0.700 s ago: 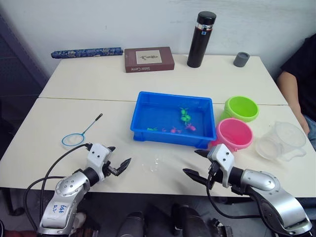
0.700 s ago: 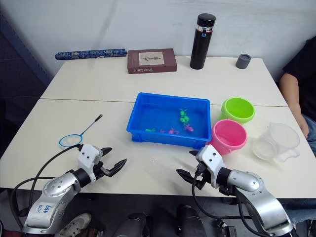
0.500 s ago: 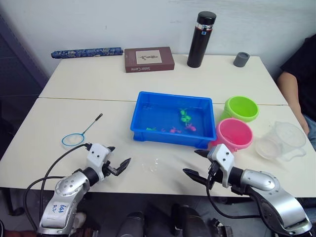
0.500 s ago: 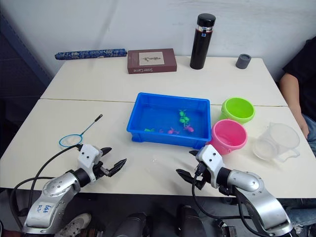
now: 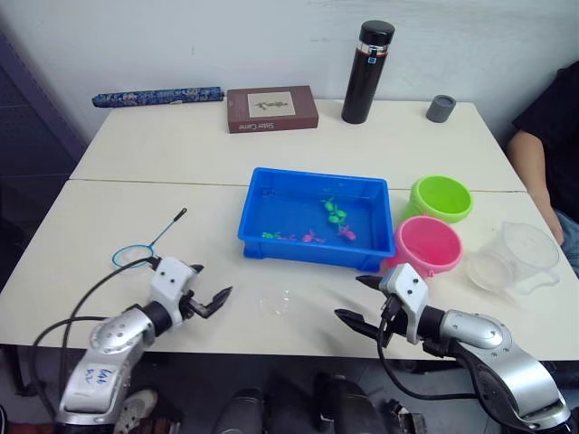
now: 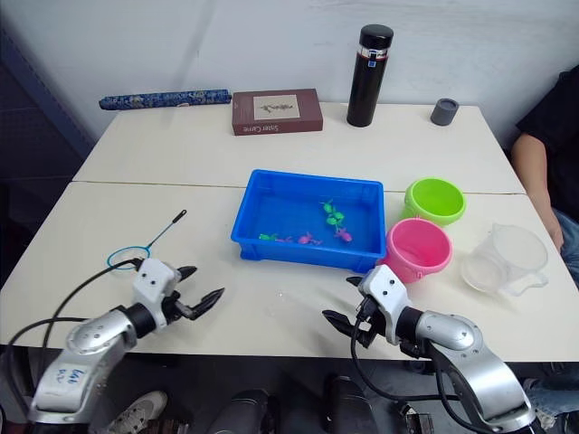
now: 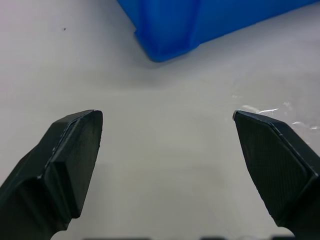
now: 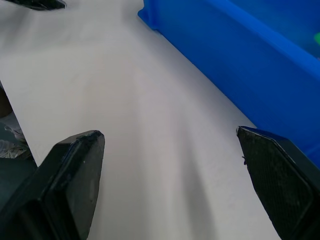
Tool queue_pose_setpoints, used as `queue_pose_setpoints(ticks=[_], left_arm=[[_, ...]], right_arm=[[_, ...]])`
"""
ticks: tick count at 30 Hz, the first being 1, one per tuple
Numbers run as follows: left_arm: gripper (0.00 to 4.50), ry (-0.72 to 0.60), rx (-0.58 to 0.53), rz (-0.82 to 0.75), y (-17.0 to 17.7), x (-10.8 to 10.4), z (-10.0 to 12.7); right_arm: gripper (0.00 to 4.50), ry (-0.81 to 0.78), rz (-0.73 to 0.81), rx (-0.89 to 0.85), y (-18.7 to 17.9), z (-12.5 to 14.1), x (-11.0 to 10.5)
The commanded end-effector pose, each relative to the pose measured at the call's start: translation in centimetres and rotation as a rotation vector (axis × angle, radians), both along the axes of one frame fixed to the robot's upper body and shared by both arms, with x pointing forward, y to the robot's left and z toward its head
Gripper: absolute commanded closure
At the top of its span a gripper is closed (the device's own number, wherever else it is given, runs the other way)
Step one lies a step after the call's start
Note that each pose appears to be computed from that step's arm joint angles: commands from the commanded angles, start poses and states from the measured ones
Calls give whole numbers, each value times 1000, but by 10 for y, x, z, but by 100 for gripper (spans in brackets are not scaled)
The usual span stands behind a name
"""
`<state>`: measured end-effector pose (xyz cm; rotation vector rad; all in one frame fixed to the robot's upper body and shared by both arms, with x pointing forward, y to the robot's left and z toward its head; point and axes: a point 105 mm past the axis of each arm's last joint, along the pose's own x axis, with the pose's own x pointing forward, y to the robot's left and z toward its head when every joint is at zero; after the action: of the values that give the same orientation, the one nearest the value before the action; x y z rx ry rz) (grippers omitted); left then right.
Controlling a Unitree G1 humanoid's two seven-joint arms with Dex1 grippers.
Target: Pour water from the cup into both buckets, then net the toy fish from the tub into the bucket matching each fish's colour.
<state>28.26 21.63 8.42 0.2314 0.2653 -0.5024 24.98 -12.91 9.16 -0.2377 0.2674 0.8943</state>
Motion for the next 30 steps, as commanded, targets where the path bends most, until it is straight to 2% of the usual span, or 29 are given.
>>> queue_pose_setpoints(ticks=[1,5,7,9,13,20,23,24,30], left_arm=[[0,-67,14,18,21,10,27],[0,-121,24,-92,16,25,61],[0,-160,29,-198,0,33,82],[0,-168,25,-258,-10,37,92],[0,-184,-16,-502,-58,39,116],[0,-206,-46,-692,-98,43,120],[0,-219,-65,-785,-119,51,121],[0,-221,-68,-804,-123,53,121],[0,-238,-54,-888,-148,64,120]], right_arm=[[4,-13,-17,8,-6,8,0],[4,19,-105,-17,-29,8,1],[4,56,-184,-43,-51,7,-2],[4,77,-221,-56,-61,6,-5],[4,156,-374,-108,-100,6,-24],[4,226,-646,-217,-145,-3,-45],[4,199,-970,-264,-188,-12,-48],[4,184,-1034,-262,-195,-13,-49],[4,129,-1429,-45,-222,-11,-42]])
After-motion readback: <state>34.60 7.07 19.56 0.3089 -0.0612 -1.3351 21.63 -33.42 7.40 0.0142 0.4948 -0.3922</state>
